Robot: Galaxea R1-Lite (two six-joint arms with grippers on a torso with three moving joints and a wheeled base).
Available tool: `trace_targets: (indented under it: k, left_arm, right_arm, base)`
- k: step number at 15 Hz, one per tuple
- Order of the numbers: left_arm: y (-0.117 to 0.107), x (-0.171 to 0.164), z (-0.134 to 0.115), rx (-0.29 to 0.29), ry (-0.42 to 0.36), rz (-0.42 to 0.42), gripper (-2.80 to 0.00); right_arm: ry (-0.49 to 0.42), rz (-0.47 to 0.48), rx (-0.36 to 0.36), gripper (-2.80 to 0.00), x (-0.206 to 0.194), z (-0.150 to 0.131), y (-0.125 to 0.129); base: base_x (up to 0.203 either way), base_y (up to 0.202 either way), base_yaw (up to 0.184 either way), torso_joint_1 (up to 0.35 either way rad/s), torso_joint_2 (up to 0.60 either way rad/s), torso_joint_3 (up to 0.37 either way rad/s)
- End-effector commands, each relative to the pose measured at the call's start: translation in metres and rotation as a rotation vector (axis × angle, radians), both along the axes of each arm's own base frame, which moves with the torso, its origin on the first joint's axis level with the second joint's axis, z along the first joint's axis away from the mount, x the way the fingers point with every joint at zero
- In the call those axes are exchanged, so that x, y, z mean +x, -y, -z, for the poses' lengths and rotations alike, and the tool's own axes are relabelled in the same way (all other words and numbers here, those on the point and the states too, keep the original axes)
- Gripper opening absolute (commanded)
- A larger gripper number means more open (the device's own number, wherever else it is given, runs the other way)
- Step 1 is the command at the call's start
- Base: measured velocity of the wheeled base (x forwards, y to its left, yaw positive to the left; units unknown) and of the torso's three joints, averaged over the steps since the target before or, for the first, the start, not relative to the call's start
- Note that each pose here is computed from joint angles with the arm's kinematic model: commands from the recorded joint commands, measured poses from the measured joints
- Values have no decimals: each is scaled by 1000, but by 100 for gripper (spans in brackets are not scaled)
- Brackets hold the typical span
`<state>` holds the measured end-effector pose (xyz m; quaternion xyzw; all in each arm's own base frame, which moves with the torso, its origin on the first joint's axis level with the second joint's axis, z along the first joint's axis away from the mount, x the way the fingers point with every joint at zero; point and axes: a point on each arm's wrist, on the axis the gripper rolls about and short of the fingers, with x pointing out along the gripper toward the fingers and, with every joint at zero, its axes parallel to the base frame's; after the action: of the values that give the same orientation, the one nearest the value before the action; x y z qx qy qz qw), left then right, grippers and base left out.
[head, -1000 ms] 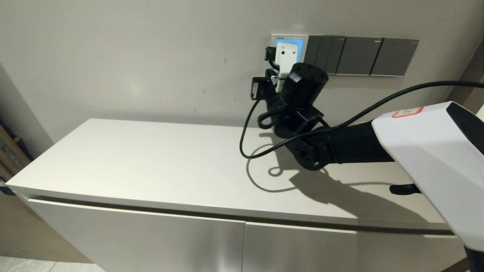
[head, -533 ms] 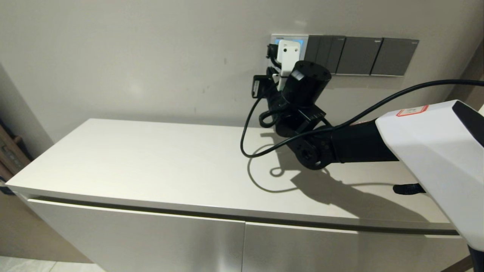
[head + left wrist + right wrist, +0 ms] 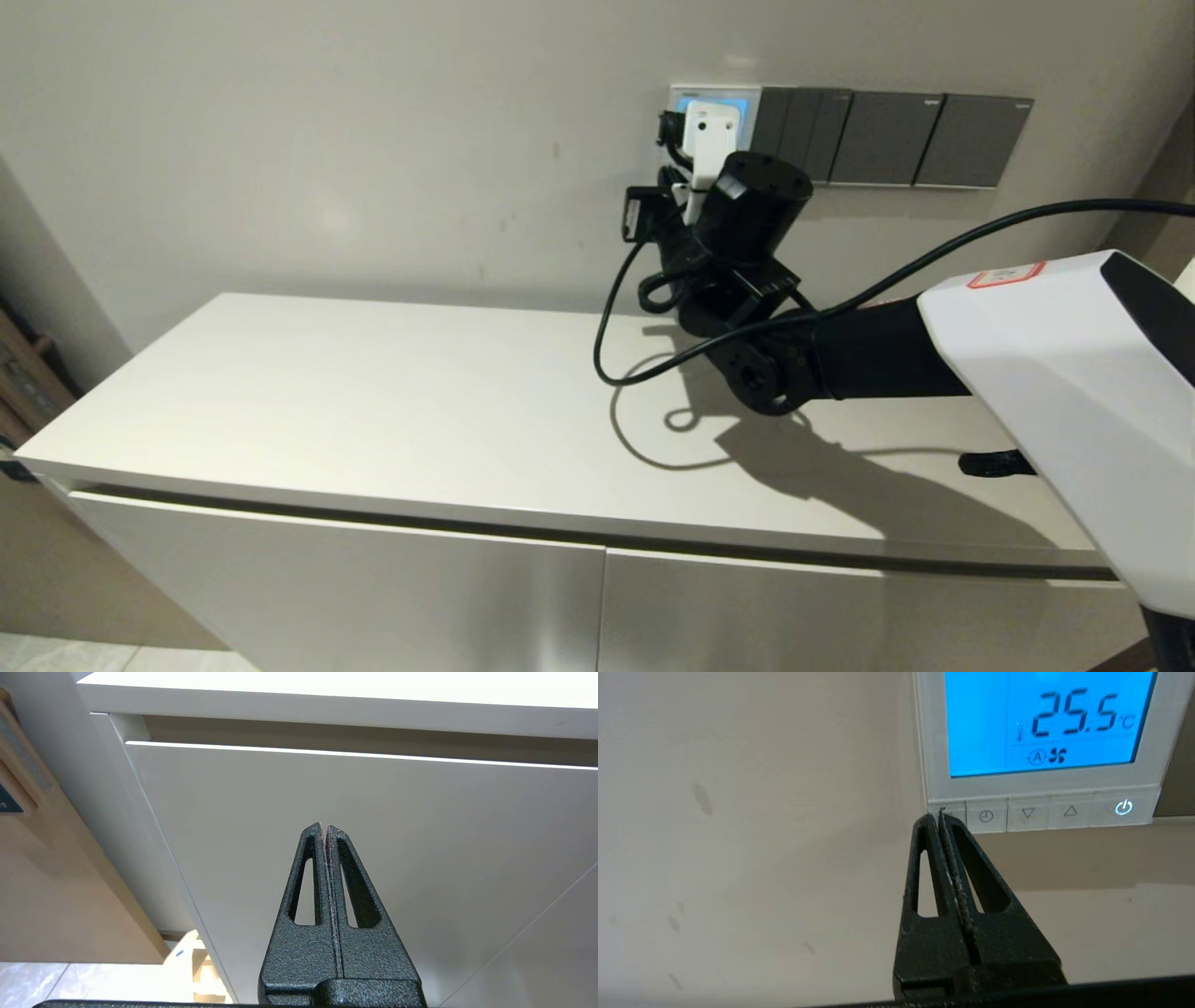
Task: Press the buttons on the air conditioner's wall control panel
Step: Press the temperature increase button
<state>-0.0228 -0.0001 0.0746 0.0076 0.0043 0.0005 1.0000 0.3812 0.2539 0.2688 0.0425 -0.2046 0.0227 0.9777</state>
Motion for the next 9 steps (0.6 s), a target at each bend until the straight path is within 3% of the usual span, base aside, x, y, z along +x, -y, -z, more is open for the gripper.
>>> trace_targets:
  k: [1, 9]
  left_arm:
    - [0, 0, 0, 0, -2, 0, -280]
    - [0, 0, 0, 0, -2, 0, -280]
  right_arm:
    - [-4, 4, -3, -280, 4, 5, -2]
    - [1, 5, 2, -280, 3, 3, -1]
  base:
    - [0, 0, 0, 0, 0, 0]
    - [0, 0, 0, 0, 0, 0]
